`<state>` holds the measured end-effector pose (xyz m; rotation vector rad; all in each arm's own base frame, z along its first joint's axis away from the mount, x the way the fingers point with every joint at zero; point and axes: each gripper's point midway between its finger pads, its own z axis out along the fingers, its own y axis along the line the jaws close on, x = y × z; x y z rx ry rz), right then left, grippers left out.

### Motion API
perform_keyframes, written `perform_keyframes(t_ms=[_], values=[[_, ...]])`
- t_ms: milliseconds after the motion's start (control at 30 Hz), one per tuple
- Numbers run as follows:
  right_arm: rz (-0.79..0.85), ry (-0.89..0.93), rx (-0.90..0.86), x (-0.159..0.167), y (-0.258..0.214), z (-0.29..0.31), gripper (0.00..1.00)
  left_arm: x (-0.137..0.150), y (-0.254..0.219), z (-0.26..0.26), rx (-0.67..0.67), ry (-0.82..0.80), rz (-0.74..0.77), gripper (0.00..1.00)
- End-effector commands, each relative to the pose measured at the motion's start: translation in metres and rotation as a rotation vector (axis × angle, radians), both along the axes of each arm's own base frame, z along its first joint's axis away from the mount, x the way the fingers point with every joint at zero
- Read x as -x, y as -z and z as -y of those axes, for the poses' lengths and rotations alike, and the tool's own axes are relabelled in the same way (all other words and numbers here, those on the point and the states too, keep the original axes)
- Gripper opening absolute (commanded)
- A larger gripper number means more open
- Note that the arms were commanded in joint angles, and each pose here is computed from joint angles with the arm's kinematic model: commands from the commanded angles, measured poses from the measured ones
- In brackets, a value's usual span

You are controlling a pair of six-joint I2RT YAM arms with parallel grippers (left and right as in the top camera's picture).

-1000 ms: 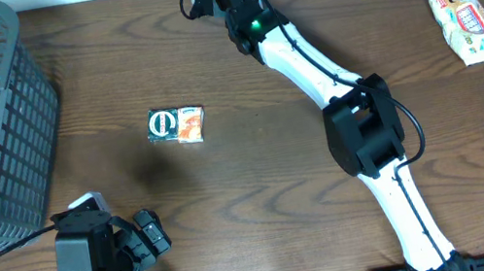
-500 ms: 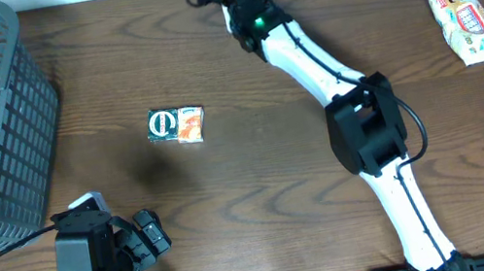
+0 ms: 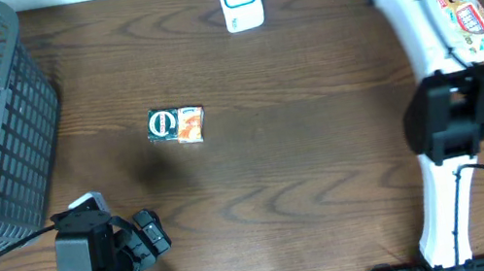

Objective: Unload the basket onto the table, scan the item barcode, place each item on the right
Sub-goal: 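Carry the teal pack right and lower it beside the snack bag, then open the right gripper to release the teal pack and rise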

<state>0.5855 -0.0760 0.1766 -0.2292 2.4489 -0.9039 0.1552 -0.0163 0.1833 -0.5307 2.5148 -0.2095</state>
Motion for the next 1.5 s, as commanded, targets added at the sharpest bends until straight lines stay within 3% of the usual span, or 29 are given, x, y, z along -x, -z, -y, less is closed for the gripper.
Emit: perform_keyframes(t_ms=[0,333,400,467,667,833,967,1033,1133,1167,1200,1467], values=[[0.092,0.235,-0.155,0.018,0.005,0.034,0.01,0.001,0.0,-0.002,-0.009,-0.006,0.001,0.98],[-0.031,0.376,-0.363,0.06,0.043,0.085,0.06,0.001,0.0,-0.002,-0.009,-0.006,0.001,0.98],[-0.046,0.394,-0.369,0.066,0.05,0.092,0.2,0.001,0.0,-0.002,-0.009,-0.006,0.001,0.98],[-0.061,0.406,-0.372,0.071,0.055,0.097,0.27,0.001,0.0,-0.002,-0.009,-0.006,0.001,0.98],[-0.113,0.412,-0.394,0.08,0.08,0.095,0.79,0.001,0.0,-0.002,-0.009,-0.006,0.001,0.98],[-0.112,0.327,-0.512,0.067,0.083,0.066,0.99,0.001,0.0,-0.002,-0.009,-0.006,0.001,0.97],[-0.09,0.253,-0.582,0.054,0.077,0.039,0.99,0.001,0.0,-0.002,-0.009,-0.006,0.001,0.98],[-0.126,0.128,-0.642,0.047,0.079,0.009,0.68,0.001,0.0,-0.002,-0.009,-0.006,0.001,0.98],[-0.145,0.089,-0.651,0.044,0.084,-0.006,0.16,0.001,0.0,-0.002,-0.009,-0.006,0.001,0.98],[-0.15,0.085,-0.651,0.044,0.086,-0.009,0.06,0.001,0.0,-0.002,-0.009,-0.006,0.001,0.98],[-0.157,0.08,-0.651,0.043,0.09,-0.013,0.01,0.001,0.0,-0.002,-0.009,-0.006,0.001,0.98],[-0.198,0.093,-0.648,0.041,0.132,-0.016,0.01,0.001,0.0,-0.002,-0.009,-0.006,0.001,0.98]])
